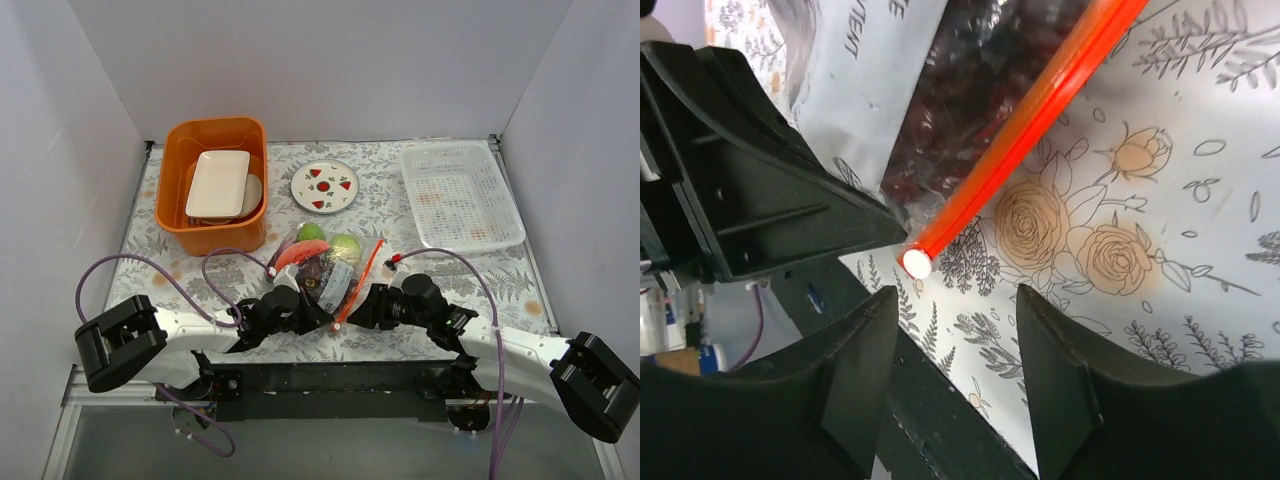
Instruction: Open the zip-top bag and remove the fake food
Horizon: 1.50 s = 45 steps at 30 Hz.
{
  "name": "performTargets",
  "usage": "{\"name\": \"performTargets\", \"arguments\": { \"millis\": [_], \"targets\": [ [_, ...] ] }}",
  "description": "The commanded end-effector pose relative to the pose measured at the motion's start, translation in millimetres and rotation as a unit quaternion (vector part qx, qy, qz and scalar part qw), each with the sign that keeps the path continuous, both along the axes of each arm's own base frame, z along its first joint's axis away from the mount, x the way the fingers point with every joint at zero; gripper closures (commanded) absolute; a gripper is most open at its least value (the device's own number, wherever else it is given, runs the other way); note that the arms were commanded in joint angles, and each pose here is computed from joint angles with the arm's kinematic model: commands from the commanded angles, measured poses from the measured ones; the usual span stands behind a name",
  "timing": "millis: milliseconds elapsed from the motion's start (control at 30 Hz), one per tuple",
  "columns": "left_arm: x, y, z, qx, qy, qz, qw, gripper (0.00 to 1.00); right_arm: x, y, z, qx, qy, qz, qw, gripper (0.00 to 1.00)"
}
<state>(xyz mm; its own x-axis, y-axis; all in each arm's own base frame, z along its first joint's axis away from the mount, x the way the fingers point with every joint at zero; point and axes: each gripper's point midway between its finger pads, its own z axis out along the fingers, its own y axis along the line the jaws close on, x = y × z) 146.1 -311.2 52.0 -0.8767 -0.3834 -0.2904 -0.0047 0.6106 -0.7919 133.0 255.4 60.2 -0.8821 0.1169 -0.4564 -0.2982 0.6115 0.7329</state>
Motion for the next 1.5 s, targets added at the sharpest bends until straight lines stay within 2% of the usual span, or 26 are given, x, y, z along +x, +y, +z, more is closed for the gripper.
{"name": "performTargets", "arguments": {
  "millis": [0,400,1067,1167,1300,1467],
  "targets": [
    [0,-9,27,-0.067,0.023,0.024,0.997,1.00,-11,8,10,0.059,0.015,0.009,0.998,0.44],
    [-4,-20,47,-0.116,0.055,0.024,0.991,1.00,-23,13,23,0.138,0.049,0.003,0.989,0.47],
    [-10,-39,60,-0.146,0.076,-0.007,0.986,1.00,-27,15,18,0.156,0.079,-0.009,0.985,0.51],
    [-12,-38,57,-0.145,0.080,-0.009,0.986,1.00,-26,16,22,0.165,0.082,-0.011,0.983,0.55],
    [-13,-38,54,-0.142,0.084,-0.011,0.986,1.00,-25,17,22,0.163,0.086,-0.013,0.983,0.67],
    [-16,-36,51,-0.139,0.088,-0.014,0.986,1.00,-25,15,18,0.150,0.087,-0.018,0.985,0.77]
  ]
}}
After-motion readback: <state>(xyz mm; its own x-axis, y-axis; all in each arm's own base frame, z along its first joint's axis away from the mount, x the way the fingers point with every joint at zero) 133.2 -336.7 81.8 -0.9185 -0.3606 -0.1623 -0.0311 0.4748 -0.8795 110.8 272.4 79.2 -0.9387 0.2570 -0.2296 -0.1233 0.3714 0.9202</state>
